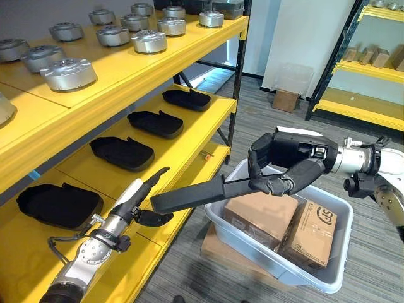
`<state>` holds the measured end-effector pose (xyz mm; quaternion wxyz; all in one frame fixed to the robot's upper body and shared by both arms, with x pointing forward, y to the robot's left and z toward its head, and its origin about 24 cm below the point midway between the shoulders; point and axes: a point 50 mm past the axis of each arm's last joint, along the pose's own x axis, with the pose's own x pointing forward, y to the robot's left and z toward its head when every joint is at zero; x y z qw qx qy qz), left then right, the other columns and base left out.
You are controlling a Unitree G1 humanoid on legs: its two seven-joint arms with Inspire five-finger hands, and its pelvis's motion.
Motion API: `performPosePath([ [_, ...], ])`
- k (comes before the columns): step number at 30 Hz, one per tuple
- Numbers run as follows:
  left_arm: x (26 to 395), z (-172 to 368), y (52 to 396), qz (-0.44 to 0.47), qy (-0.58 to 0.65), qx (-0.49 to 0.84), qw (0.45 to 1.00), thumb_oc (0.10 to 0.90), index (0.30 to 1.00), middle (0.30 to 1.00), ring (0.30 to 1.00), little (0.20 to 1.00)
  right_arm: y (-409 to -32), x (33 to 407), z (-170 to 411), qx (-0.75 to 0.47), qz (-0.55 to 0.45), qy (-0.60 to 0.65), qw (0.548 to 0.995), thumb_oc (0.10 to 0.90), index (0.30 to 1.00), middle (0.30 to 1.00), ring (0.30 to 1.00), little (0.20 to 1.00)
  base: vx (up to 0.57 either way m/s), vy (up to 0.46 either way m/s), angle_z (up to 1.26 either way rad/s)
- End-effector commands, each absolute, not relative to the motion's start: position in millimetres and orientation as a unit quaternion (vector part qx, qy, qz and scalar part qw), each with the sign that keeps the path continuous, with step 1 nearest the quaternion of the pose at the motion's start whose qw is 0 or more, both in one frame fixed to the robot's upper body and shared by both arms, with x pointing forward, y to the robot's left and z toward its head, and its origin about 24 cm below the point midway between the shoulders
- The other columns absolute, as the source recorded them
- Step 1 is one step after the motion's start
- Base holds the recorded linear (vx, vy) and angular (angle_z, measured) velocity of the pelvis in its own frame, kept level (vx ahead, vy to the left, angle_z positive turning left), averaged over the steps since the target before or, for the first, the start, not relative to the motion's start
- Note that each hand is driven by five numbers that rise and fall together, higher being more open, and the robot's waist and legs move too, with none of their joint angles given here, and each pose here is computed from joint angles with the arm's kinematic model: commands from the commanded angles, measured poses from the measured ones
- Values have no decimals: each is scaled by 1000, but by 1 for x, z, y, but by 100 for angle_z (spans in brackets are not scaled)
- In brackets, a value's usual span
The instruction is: Move parts from the plastic box to the shelf.
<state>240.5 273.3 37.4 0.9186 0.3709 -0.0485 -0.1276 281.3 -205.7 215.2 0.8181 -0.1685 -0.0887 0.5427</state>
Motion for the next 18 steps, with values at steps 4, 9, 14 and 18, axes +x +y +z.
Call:
performPosePath([
  [4,261,87,280,-51,-194,348,916,900,1000,1000,1000,1000,-203,271,288,-153,539,-274,782,400,300,300,300,300,-2,-1,-3],
  [9,262,86,272,-60,-206,335,917,900,1000,1000,1000,1000,-199,269,289,-145,544,-278,778,400,300,300,300,300,8,-1,-3],
  [14,266,90,254,-87,-233,310,917,900,1000,1000,1000,1000,-191,270,289,-135,557,-280,771,400,300,300,300,300,7,-1,-2],
  [18,269,93,245,-113,-230,288,923,900,1000,1000,1000,1000,-188,272,287,-135,560,-279,768,400,300,300,300,300,0,0,0],
])
